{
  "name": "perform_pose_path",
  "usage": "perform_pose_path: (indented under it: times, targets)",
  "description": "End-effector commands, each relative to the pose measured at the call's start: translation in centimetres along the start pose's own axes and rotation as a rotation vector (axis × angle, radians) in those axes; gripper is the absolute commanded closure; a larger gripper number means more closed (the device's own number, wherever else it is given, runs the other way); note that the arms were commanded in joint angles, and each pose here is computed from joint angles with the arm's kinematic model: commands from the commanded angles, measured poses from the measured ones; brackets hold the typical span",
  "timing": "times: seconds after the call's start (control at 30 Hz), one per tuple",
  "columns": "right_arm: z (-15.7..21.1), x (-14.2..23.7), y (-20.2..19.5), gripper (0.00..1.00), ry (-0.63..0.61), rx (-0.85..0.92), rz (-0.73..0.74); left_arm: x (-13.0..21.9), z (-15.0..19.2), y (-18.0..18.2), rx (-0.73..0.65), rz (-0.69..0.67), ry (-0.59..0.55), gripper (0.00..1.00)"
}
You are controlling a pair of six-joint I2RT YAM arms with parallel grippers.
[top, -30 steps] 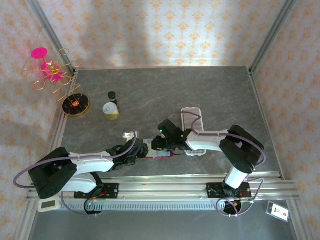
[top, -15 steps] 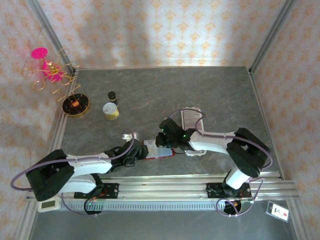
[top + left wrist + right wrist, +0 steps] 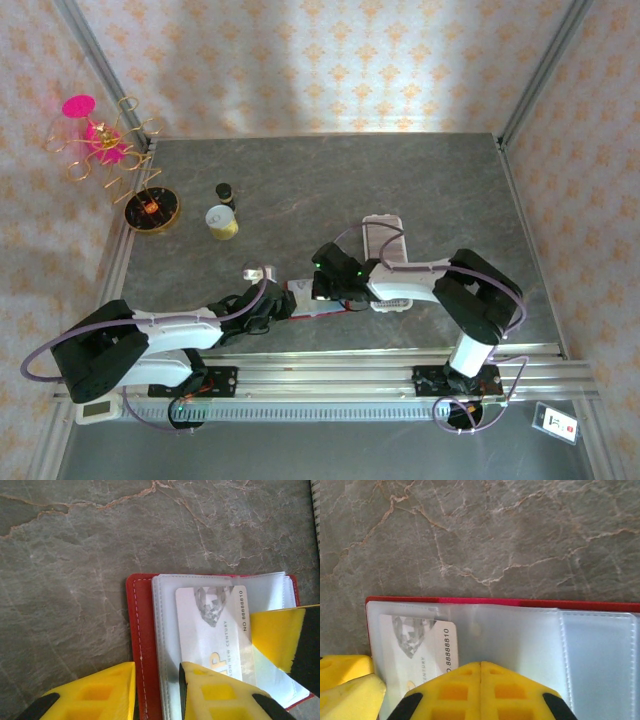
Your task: Put the credit cards into the card holder
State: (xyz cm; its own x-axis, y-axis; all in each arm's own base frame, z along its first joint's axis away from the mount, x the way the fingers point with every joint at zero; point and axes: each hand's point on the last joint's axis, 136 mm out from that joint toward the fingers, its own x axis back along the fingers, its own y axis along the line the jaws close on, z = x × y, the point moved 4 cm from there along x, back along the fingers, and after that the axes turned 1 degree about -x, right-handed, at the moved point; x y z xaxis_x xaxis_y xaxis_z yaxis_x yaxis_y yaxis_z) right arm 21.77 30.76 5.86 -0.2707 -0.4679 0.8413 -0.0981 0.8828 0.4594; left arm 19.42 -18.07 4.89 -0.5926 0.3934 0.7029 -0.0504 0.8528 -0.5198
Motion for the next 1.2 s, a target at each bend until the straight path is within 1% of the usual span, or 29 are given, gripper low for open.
perform_pose_path:
  times: [0.0,0.3,0.4,0.43,0.57,0.73,0.83,1.0,1.1,1.17]
  targets:
    - [0.2,-0.4,0.8,1.0,0.002,0.022,0.011,-0.2,1.0,0.4,0.009,0.006,0.043,0.72]
    - [0.7,-0.8,1.8,1.0,0.012,0.044,0.002,-0.1,1.0,0.0,0.029,0.056,0.035,0.71]
    - [0.7,-0.5,2.7,1.0,0.0,0.049,-0.044,-0.1,1.1,-0.2,0.033,0.072,0.042,0.69]
    - [0.7,-0.4,3.0,1.0,-0.001,0.051,-0.059,-0.2,1.1,-0.3,0.032,0.074,0.045,0.68]
    - [0.3,0.1,2.7,0.99,-0.032,0.054,-0.031,-0.3,1.3,0.2,0.026,0.046,0.05,0.67]
    - [-0.7,2.0,1.5,0.89,-0.116,0.052,0.054,-0.5,1.4,1.7,-0.008,-0.057,0.046,0.68]
    - [-0.7,2.9,0.7,0.81,-0.135,0.044,0.086,-0.6,1.6,2.6,-0.034,-0.113,0.054,0.7]
    - [-0.3,3.7,-0.8,0.73,-0.155,0.017,0.124,-0.6,1.7,2.8,-0.051,-0.133,0.063,0.71]
    - [0.3,3.7,-1.9,0.65,-0.154,0.004,0.153,-0.6,1.7,2.8,-0.051,-0.131,0.063,0.72]
    - [0.6,3.6,-2.4,0.63,-0.144,-0.002,0.162,-0.6,1.6,2.7,-0.053,-0.13,0.064,0.72]
